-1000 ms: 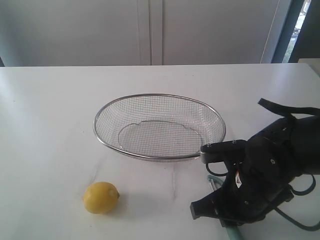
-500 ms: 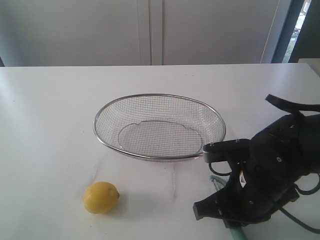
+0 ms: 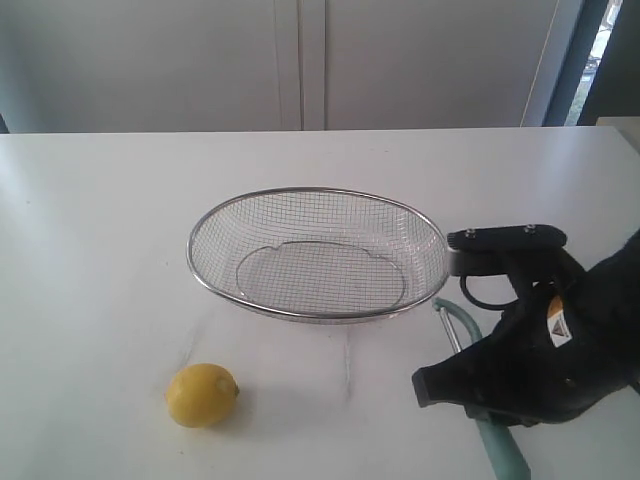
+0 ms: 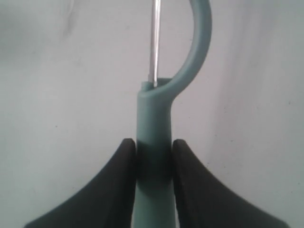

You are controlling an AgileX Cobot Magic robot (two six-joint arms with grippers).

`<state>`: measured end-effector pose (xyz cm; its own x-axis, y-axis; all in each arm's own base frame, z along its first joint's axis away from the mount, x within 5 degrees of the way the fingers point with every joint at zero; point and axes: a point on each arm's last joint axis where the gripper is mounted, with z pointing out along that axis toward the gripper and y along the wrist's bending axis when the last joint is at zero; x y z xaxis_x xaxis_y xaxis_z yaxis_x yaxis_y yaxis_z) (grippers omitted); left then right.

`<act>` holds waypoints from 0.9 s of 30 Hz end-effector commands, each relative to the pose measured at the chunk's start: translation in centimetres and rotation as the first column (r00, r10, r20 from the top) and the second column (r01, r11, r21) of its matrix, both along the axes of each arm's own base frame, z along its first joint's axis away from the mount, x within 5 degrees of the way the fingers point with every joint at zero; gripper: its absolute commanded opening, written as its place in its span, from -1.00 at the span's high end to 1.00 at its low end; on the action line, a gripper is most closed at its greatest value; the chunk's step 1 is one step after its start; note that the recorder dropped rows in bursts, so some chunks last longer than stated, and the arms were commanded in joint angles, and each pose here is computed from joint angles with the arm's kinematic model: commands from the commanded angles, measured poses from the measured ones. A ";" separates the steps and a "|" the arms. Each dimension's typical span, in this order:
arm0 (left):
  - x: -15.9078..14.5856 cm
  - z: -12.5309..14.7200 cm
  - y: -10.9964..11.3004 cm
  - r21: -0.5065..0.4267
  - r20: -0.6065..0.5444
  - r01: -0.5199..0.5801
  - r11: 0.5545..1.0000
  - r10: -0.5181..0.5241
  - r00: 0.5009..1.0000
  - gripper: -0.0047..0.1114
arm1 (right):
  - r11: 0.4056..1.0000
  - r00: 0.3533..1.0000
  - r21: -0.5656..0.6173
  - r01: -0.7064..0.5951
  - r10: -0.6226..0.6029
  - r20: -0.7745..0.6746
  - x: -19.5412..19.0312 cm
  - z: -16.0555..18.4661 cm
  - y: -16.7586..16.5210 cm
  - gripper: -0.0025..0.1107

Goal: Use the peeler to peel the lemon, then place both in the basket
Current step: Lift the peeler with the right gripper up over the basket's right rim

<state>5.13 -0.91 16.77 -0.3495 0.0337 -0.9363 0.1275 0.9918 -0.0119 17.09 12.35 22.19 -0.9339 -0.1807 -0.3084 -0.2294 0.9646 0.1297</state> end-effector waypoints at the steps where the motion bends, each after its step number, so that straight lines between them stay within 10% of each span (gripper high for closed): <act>1: 0.0 -0.1 0.0 -0.006 0.000 -0.004 1.000 0.004 1.000 0.92 | 0.999 0.995 0.026 -0.020 0.018 0.103 -0.2 1.5 -0.4 0.96; 27: 0.0 -0.1 0.0 -0.006 0.000 -0.004 1.000 0.004 1.000 0.92 | 0.992 0.930 0.074 -0.104 0.071 0.361 1.2 3.3 0.0 0.96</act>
<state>5.13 -0.91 16.77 -0.3495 0.0337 -0.9363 0.1275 0.9918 -0.0119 18.21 12.34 25.18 -0.7602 -0.2098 -0.6149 -0.3483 0.9305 0.1131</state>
